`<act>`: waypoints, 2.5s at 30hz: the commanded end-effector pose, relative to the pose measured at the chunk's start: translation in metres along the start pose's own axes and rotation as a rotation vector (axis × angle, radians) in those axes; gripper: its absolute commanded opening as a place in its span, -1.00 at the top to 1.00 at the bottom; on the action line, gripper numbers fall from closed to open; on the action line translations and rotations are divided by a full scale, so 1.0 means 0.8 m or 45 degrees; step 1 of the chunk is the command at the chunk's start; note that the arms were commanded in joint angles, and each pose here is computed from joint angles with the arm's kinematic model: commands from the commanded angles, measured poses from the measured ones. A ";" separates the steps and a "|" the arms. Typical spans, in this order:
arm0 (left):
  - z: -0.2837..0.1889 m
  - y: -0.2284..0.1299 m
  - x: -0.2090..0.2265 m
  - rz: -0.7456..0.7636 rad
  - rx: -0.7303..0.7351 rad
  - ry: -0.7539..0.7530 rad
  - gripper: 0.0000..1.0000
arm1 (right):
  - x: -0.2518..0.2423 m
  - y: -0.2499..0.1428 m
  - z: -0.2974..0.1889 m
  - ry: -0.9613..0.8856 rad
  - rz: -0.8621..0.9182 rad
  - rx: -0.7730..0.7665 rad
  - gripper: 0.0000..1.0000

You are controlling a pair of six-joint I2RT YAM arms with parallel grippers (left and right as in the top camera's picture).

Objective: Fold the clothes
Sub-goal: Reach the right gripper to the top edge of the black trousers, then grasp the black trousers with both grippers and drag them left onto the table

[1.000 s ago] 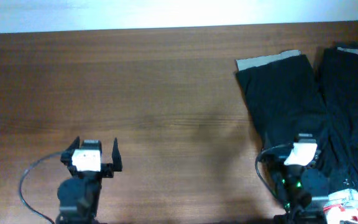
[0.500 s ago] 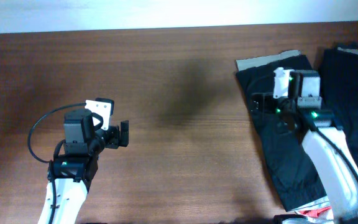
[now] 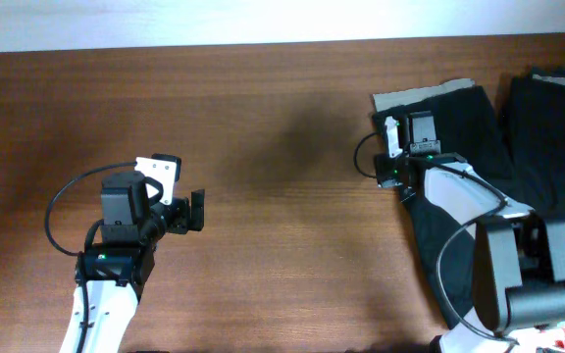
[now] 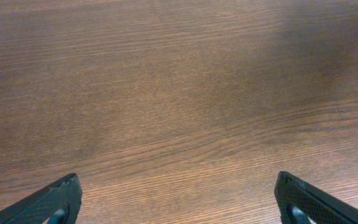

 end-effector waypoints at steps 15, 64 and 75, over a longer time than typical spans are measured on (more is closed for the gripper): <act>-0.004 0.010 -0.003 0.006 -0.031 -0.021 -0.98 | -0.012 0.029 0.007 -0.113 0.028 -0.084 0.72; -0.010 0.024 -0.034 0.000 -0.099 -0.455 -0.99 | 0.070 0.164 -0.178 0.192 -0.080 -0.376 -0.97; 0.068 -0.050 -0.145 -0.700 0.600 -0.635 -0.98 | -0.045 0.063 -0.163 0.230 0.387 0.195 -0.97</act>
Point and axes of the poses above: each gripper's point midway between its finger pads, its own z axis out along the fingers, its own x axis along the line the jaws close on, y = z × x, the point moved 10 cm from there along -z, back along the fingers, and after that the axes turned 11 degrees about -z, right-handed, at the moved point
